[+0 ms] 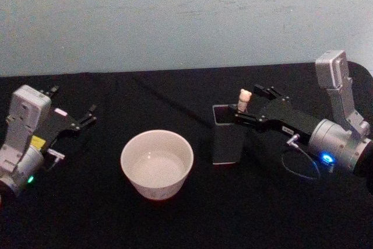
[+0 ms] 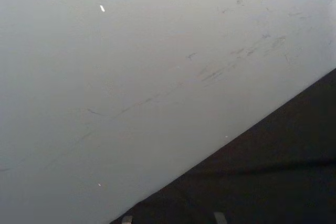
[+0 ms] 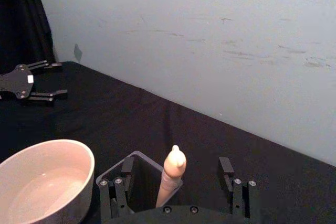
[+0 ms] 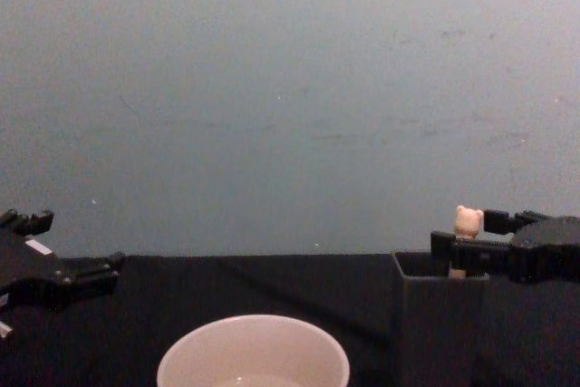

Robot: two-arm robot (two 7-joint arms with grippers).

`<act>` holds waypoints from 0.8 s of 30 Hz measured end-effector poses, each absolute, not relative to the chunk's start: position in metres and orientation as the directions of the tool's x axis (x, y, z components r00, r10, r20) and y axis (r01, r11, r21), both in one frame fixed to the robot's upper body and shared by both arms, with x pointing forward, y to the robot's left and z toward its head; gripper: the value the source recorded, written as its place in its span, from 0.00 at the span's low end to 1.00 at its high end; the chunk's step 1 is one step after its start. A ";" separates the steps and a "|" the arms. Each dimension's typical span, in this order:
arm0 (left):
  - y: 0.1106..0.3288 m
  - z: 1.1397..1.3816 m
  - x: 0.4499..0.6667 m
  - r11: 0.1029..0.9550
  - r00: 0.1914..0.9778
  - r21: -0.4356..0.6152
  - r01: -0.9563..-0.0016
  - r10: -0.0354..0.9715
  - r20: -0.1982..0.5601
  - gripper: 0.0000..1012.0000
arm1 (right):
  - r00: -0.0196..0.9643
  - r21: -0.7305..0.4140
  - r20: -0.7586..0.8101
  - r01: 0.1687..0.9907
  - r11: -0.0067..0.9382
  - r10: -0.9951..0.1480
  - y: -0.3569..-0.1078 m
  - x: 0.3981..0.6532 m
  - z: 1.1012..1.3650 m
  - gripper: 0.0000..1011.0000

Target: Pick up the stirring spoon with one hand, stir inside the cup, then place it back in its original position.

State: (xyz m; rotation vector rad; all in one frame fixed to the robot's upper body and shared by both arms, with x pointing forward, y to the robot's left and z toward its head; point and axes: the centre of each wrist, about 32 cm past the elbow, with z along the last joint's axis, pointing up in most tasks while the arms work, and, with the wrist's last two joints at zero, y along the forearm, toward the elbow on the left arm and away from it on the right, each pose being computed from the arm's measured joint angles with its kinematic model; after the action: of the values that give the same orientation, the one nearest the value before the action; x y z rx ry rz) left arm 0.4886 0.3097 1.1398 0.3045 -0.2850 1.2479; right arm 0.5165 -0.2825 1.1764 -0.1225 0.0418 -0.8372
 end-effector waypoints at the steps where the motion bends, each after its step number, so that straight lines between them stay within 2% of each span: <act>1: 0.310 1.140 0.489 0.287 0.292 0.070 -0.955 0.880 0.374 0.99 | 0.669 -0.125 0.011 0.738 0.663 -0.743 -0.282 0.516 1.176 0.99; 22: 0.310 1.140 0.489 0.287 0.292 0.070 -0.955 0.880 0.374 0.99 | 0.669 -0.123 0.013 0.739 0.663 -0.743 -0.283 0.516 1.176 0.99; 24: 0.310 1.140 0.489 0.287 0.292 0.070 -0.955 0.880 0.374 0.99 | 0.669 -0.123 0.013 0.739 0.663 -0.743 -0.283 0.516 1.176 0.96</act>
State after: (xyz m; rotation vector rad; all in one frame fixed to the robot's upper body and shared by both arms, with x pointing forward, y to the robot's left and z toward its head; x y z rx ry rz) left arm 0.4886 0.3097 1.1398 0.3045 -0.2851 1.2480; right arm 0.5157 -0.2829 1.1763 -0.1212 0.0393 -0.8378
